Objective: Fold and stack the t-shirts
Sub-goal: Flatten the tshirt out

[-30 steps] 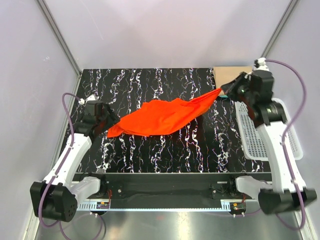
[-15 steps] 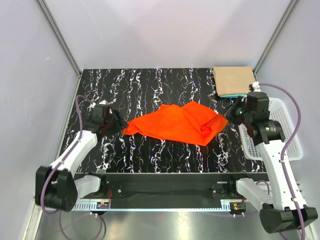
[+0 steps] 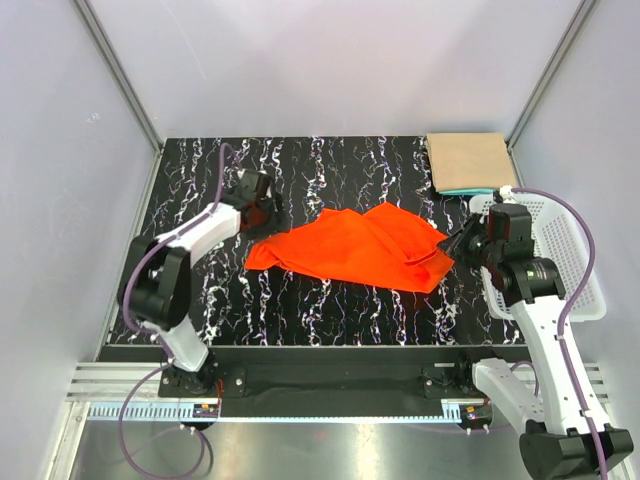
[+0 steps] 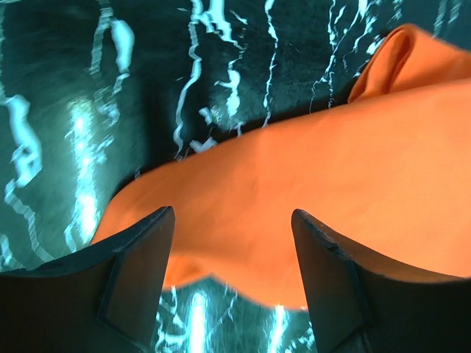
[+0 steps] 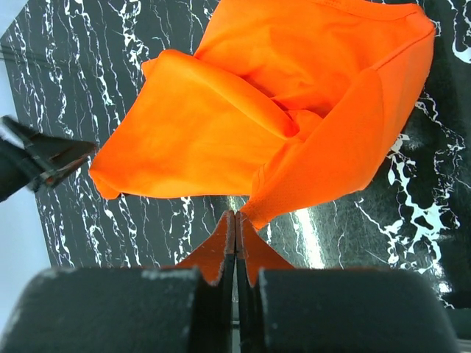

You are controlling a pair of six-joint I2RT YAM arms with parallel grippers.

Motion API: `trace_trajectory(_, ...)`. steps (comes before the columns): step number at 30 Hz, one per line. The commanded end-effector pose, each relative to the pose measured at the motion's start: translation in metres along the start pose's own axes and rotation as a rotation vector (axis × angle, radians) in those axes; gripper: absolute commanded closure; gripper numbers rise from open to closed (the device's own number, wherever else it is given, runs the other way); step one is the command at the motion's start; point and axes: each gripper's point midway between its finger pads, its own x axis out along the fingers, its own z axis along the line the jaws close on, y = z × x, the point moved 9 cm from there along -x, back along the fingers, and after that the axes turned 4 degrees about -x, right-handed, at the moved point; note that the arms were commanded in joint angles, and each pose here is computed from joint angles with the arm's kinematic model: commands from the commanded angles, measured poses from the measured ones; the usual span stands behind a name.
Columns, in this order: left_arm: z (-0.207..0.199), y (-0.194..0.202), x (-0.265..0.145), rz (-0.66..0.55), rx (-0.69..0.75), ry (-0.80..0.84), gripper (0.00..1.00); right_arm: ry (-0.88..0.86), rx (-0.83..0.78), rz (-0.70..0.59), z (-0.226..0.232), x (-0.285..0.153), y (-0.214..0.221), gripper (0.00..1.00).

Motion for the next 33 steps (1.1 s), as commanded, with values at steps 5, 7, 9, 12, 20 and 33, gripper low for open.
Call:
trace_trajectory(5, -0.018, 0.021, 0.047, 0.139, 0.152, -0.045, 0.3, -0.091, 0.015, -0.008, 0.014, 0.023, -0.014, 1.0)
trace_trajectory(7, -0.02, 0.026, 0.051, 0.142, 0.156, -0.056, 0.32, -0.1, 0.016, -0.024, 0.018, 0.024, -0.02, 1.0)
trace_trajectory(9, -0.021, 0.026, 0.052, 0.121, 0.155, -0.047, 0.46, -0.095, 0.014, -0.059, 0.022, 0.027, -0.031, 1.0)
trace_trajectory(12, -0.035, 0.015, 0.048, 0.086, 0.163, 0.034, 0.89, -0.109, 0.023, -0.08, 0.032, 0.036, -0.045, 1.0)
trace_trajectory(20, -0.08, -0.12, -0.05, -0.237, 0.107, 0.096, 1.0, -0.089, -0.057, -0.345, 0.077, 0.064, -0.149, 1.0)
trace_trajectory(33, 0.004, -0.024, -0.106, -0.338, -0.123, -0.045, 1.0, -0.113, -0.101, -0.278, 0.071, -0.009, -0.124, 1.0)
